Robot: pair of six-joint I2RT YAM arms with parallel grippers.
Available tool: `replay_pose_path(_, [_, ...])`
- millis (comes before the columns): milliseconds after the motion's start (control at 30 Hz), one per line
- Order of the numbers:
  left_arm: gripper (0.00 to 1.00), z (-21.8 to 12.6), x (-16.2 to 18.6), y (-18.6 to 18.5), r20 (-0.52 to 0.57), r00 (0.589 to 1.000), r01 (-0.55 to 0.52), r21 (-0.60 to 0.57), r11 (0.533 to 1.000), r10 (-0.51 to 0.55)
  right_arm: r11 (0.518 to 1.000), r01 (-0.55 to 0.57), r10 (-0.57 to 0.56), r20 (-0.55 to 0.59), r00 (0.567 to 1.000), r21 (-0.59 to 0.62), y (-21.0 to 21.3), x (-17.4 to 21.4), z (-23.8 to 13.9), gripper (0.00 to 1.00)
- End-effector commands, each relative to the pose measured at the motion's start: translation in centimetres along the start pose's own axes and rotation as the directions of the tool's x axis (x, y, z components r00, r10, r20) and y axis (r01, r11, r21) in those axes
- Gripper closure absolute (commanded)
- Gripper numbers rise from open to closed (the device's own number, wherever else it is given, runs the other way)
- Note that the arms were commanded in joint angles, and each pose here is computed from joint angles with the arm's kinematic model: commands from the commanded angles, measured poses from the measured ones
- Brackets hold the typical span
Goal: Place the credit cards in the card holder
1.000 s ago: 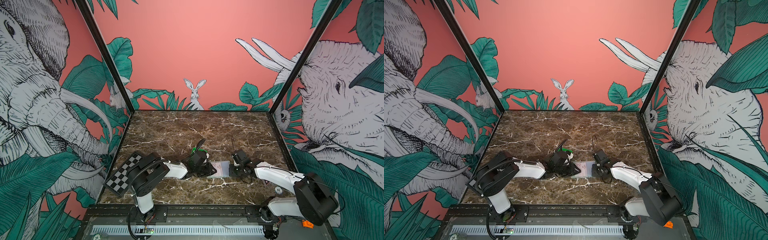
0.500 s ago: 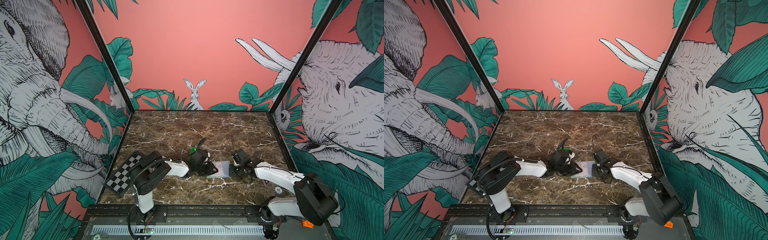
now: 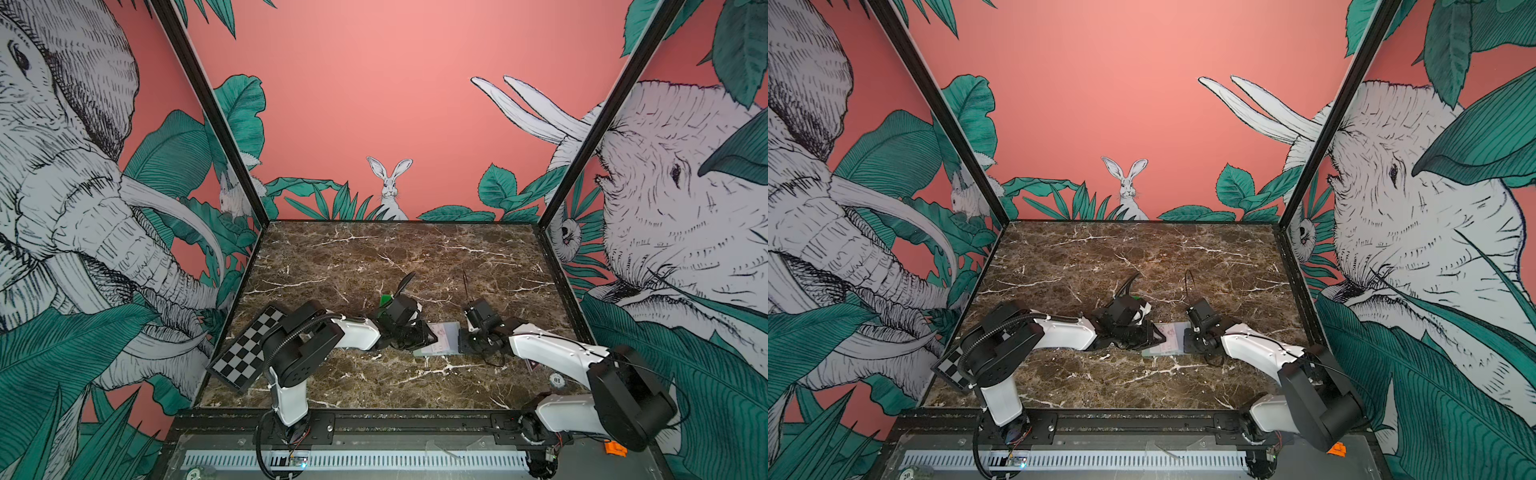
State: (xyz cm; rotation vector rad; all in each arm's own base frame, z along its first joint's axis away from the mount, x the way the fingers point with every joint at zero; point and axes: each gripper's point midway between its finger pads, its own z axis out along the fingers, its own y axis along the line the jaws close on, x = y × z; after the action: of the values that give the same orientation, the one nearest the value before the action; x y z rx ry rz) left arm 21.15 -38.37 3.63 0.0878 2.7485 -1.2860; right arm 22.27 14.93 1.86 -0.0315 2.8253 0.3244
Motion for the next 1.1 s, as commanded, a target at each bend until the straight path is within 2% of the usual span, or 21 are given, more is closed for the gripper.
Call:
replay_pose_path(0, [0.65,-0.1,0.5,3.2,-0.014,0.999,0.029,-0.129,0.991,-0.031,1.0,0.003,-0.003,-0.03,1.0,-0.002,-0.3,1.1,0.4,0.97])
replay_pose_path(233, [0.64,-0.8,0.5,4.1,-0.018,1.0,0.011,-0.205,0.979,-0.015,1.0,0.002,-0.002,-0.017,1.0,-0.009,-0.1,0.8,0.1,0.97])
replay_pose_path(567, [0.64,0.1,-0.2,3.6,-0.017,1.0,0.004,-0.202,0.979,-0.008,1.0,0.009,-0.009,-0.015,1.0,-0.016,-0.1,1.0,0.0,0.98])
replay_pose_path(800, [0.64,1.3,-0.5,1.9,-0.034,0.999,0.012,-0.104,0.994,-0.015,1.0,0.009,-0.01,-0.025,1.0,-0.022,-0.1,1.2,0.5,0.99])
replay_pose_path(1067, [0.64,1.7,-1.1,0.7,-0.024,1.0,0.014,-0.051,0.999,-0.015,1.0,0.011,-0.011,-0.028,1.0,-0.021,-0.2,1.4,0.7,1.0])
